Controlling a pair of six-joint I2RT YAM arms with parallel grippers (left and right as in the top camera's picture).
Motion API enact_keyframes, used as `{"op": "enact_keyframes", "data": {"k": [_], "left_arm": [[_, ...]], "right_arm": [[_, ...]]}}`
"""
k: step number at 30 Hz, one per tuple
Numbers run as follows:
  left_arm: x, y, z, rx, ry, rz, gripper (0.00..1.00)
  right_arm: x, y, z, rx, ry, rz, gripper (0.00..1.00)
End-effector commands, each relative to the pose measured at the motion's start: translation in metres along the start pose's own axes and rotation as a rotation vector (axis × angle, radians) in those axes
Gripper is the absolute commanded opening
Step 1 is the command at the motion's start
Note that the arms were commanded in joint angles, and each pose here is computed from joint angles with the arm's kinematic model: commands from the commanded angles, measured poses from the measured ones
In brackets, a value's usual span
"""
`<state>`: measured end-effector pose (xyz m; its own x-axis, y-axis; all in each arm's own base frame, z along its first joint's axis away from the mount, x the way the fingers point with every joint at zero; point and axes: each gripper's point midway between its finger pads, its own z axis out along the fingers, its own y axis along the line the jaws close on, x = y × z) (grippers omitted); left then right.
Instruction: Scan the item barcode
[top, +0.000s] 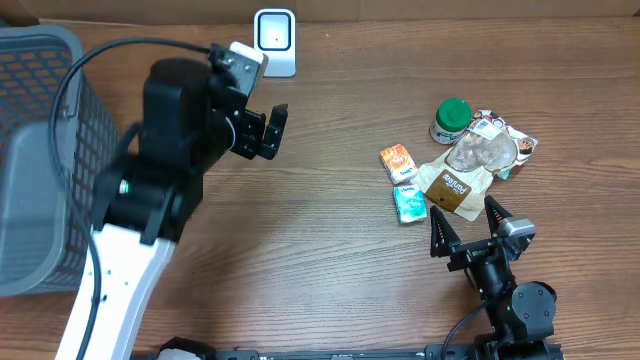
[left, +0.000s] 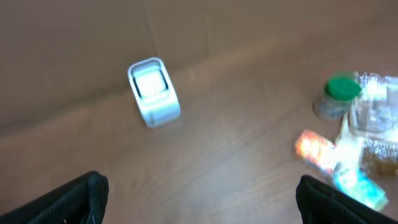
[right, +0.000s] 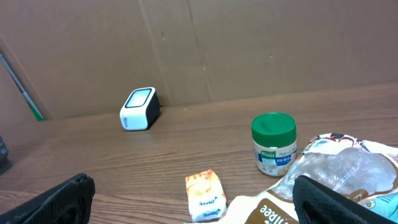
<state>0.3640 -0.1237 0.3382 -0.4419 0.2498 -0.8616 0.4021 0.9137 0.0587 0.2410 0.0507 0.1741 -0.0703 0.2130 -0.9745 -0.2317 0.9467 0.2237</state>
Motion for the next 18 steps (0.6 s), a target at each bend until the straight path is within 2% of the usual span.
{"op": "enact_keyframes", "data": {"k": [1,5,9,13,18], "left_arm": [[0.0,0.0,-0.014,-0.023,-0.129,0.033,1.0],[0.001,-0.001,-0.027,-0.05,-0.333,0.076,1.0],[0.022,0.0,-0.042,-0.087,-0.472,0.12,1.0],[0.053,0.002,-0.054,-0.122,-0.545,0.174,0.99],[0.098,0.009,-0.06,-0.178,-0.559,0.208,1.0]], "right_arm": [[0.001,-0.002,0.0,0.007,-0.006,0.002,1.0],[0.001,-0.002,0.0,0.007,-0.006,0.002,1.0],[0.001,-0.002,0.0,0.007,-0.006,0.002,1.0],[0.001,-0.002,0.0,0.007,-0.006,0.002,1.0],[0.001,-0.002,0.0,0.007,-0.006,0.002,1.0]]}}
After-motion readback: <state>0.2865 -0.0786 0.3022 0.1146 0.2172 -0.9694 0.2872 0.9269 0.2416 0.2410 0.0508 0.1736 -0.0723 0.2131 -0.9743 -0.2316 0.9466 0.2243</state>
